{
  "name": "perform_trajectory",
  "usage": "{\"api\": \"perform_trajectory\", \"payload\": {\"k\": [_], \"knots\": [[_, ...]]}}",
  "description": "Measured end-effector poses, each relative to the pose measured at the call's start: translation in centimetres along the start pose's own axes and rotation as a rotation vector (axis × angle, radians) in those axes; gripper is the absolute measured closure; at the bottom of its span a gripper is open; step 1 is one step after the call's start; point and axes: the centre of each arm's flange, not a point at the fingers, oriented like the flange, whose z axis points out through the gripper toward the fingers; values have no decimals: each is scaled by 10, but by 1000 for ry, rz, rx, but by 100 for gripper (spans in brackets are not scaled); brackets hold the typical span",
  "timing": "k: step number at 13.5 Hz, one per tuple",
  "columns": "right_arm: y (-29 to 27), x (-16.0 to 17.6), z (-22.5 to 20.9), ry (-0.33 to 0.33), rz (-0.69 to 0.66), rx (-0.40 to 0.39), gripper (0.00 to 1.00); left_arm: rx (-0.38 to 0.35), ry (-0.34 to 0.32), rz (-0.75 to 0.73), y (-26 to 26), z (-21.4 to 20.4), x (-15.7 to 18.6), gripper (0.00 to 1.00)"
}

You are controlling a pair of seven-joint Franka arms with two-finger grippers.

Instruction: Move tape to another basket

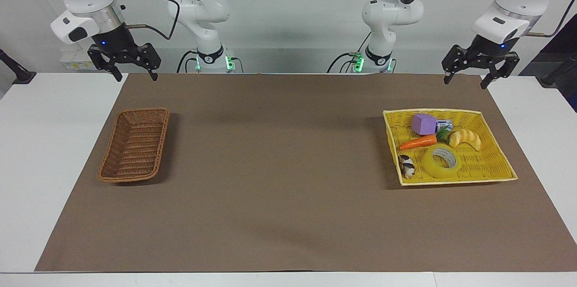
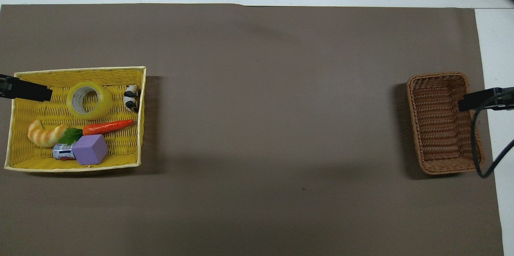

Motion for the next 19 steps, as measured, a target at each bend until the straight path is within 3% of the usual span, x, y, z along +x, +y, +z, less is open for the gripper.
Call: {"api": "perform_trajectory", "payload": {"k": [19], "knots": [[0, 0, 0, 0, 0, 0, 0, 1, -2, -17, -9, 0, -2, 0]]}}
